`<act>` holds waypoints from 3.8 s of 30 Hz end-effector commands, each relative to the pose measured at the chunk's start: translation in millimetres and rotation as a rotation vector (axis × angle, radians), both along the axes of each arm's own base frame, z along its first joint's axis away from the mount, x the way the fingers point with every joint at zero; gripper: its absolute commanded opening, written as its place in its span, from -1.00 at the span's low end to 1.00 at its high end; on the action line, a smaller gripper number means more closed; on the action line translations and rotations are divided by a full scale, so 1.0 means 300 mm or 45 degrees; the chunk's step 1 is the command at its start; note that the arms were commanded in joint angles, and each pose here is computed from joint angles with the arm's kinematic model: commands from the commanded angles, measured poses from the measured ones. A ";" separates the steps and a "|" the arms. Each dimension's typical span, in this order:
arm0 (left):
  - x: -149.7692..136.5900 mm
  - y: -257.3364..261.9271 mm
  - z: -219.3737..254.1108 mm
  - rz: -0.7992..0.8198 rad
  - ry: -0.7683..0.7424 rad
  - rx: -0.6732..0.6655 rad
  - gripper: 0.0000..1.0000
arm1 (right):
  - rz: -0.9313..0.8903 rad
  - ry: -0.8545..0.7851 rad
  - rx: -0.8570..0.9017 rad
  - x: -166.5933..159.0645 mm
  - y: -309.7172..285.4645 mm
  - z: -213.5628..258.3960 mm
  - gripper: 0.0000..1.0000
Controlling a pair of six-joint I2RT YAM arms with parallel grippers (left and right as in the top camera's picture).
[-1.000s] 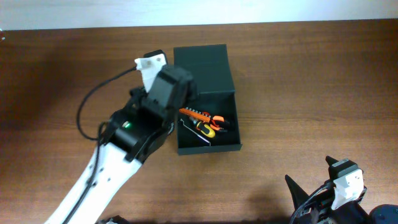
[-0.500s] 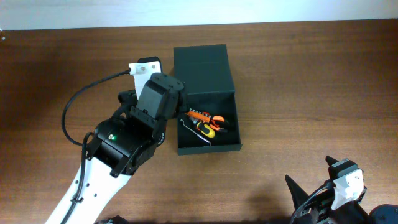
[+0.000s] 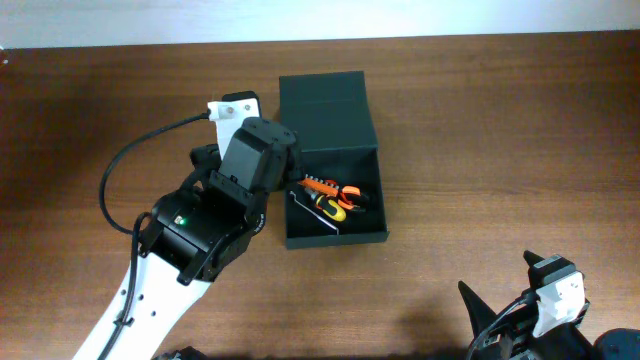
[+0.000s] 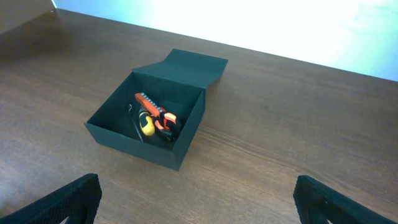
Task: Pack container
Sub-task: 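Raise both grippers to either side of the box lid, then push the upright lid with both grippers toward the box front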
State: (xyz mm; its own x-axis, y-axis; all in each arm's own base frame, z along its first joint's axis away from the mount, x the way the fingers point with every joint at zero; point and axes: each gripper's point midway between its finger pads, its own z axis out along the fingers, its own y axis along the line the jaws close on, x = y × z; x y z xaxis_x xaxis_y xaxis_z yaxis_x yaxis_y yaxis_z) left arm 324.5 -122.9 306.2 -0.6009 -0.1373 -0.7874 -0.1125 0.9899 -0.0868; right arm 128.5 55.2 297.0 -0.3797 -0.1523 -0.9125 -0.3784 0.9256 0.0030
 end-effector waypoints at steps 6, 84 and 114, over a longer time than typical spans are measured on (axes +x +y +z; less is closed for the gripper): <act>0.003 0.004 0.034 -0.010 -0.028 -0.007 0.99 | -0.019 0.029 0.025 0.029 0.006 0.000 0.98; 0.509 -0.023 -0.969 0.142 0.899 -1.276 -0.96 | -0.380 1.147 0.720 1.140 0.194 -0.796 -0.92; 0.562 -0.125 -0.942 0.049 0.808 -1.297 -0.96 | -0.310 1.211 0.959 1.206 0.274 -0.887 -0.92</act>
